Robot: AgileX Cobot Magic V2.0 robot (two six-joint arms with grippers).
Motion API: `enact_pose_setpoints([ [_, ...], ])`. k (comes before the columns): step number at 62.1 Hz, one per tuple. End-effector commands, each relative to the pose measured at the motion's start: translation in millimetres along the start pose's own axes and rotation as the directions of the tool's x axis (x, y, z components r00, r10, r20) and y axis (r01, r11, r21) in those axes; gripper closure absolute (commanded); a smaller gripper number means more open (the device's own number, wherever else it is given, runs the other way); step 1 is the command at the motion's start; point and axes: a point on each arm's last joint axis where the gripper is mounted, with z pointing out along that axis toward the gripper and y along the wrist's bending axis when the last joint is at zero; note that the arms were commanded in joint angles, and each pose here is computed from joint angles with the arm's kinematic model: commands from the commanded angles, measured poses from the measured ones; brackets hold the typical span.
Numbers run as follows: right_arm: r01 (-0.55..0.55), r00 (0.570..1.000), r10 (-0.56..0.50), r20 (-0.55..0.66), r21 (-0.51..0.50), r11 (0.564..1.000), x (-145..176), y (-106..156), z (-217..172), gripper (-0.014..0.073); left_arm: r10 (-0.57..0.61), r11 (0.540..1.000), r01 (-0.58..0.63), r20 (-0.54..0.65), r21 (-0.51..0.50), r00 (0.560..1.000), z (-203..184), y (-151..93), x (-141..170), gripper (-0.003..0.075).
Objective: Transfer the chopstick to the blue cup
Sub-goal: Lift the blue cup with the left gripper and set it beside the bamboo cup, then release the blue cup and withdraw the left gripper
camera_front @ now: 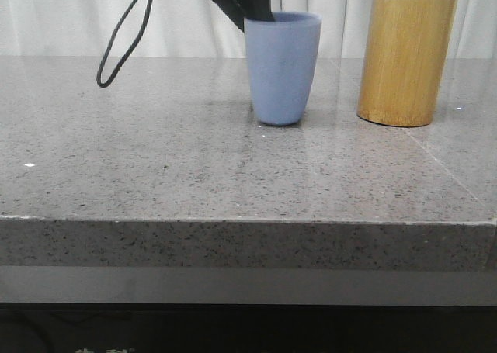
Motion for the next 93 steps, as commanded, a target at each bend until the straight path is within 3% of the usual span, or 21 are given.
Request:
enact_pose_setpoints([
  [1, 0.003, 0.997, -0.003, 0.078, -0.003, 1.0, -13.3, 0.6, -4.6, -0.0027, -0.004, 1.0, 0.002, 0.151, 0.01, 0.989, -41.8, -6.3, -14.1, 0.0495],
  [6, 0.003, 0.997, -0.003, 0.078, -0.003, 1.0, -13.3, 0.6, -4.6, -0.0027, -0.004, 1.0, 0.002, 0.151, 0.01, 0.989, -41.8, -6.3, -14.1, 0.0445],
  [25, 0.002, 0.997, -0.002, 0.08, -0.003, 1.0, -13.5, 0.7, -4.6, -0.0027, 0.005, 1.0, -0.005, 0.144, -0.002, 0.99, -60.1, -5.8, -15.9, 0.0446],
  [50, -0.01, 0.997, 0.012, 0.082, -0.018, 1.0, -13.7, 1.9, -4.6, -0.0027, 0.014, 1.0, -0.014, 0.256, 0.0, 0.967, -145.7, -12.6, -5.7, 0.0446],
  [72, -0.023, 0.996, 0.025, 0.08, -0.032, 0.999, -13.6, 3.1, -4.7, -0.0027, -0.008, 0.999, -0.004, 0.32, 0.036, 0.947, -214.0, -23.1, 60.7, 0.0446],
  [93, 0.011, 0.996, -0.004, 0.092, -0.071, 0.997, -14.5, 7.0, -4.9, -0.0027, -0.029, 0.999, 0.019, 0.395, 0.028, 0.918, -226.0, -27.5, 176.7, 0.0446],
])
